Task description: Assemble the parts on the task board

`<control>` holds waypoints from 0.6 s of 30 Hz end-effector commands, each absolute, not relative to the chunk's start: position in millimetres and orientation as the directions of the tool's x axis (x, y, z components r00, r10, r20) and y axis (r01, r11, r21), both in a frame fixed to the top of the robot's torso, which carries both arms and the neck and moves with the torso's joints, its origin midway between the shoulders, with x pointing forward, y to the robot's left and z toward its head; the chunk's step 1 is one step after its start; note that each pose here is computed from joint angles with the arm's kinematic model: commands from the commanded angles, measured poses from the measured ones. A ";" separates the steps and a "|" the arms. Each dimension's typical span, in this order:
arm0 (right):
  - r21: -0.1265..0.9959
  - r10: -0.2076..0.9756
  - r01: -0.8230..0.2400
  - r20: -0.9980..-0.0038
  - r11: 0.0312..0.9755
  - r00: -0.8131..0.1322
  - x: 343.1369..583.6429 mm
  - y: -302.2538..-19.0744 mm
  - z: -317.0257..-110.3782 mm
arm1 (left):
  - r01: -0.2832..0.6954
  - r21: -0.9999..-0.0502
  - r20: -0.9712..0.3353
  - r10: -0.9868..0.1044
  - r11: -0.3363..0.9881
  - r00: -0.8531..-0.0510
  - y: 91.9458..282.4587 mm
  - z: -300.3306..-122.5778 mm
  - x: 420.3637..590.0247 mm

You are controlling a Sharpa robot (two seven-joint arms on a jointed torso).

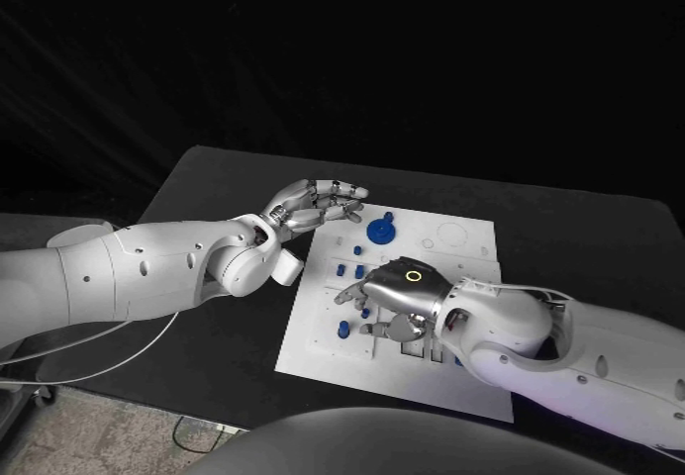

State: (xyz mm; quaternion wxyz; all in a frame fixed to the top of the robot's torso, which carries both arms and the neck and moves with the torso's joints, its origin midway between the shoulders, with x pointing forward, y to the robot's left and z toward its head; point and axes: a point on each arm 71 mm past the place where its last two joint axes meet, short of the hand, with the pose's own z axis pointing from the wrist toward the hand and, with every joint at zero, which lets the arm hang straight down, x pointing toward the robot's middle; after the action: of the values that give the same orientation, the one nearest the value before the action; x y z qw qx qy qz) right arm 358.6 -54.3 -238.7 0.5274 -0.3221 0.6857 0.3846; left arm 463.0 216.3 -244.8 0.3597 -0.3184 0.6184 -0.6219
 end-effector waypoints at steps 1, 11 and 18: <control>0.262 0.051 -0.784 -0.958 0.563 -0.283 369.1 -68.2 -219.8 | 0.055 -0.998 -0.036 -0.834 0.007 -0.550 214.1 -244.0 462.8; 0.546 0.232 -0.489 -0.793 0.681 -0.563 396.6 -140.1 -181.3 | 0.051 -0.999 -0.037 -0.833 0.010 -0.552 211.4 -246.7 463.5; 0.558 0.286 -0.273 -0.713 0.784 -0.640 404.6 -193.1 -191.0 | 0.044 -0.999 -0.037 -0.833 0.016 -0.552 211.6 -250.6 462.4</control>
State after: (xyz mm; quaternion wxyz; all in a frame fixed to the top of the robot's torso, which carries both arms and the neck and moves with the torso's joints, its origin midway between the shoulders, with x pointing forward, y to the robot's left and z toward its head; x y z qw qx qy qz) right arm 406.0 -187.7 -181.5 0.4841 -0.0473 0.8034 0.3434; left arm 462.8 213.7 -251.1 0.3567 -0.3192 0.6232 -0.6185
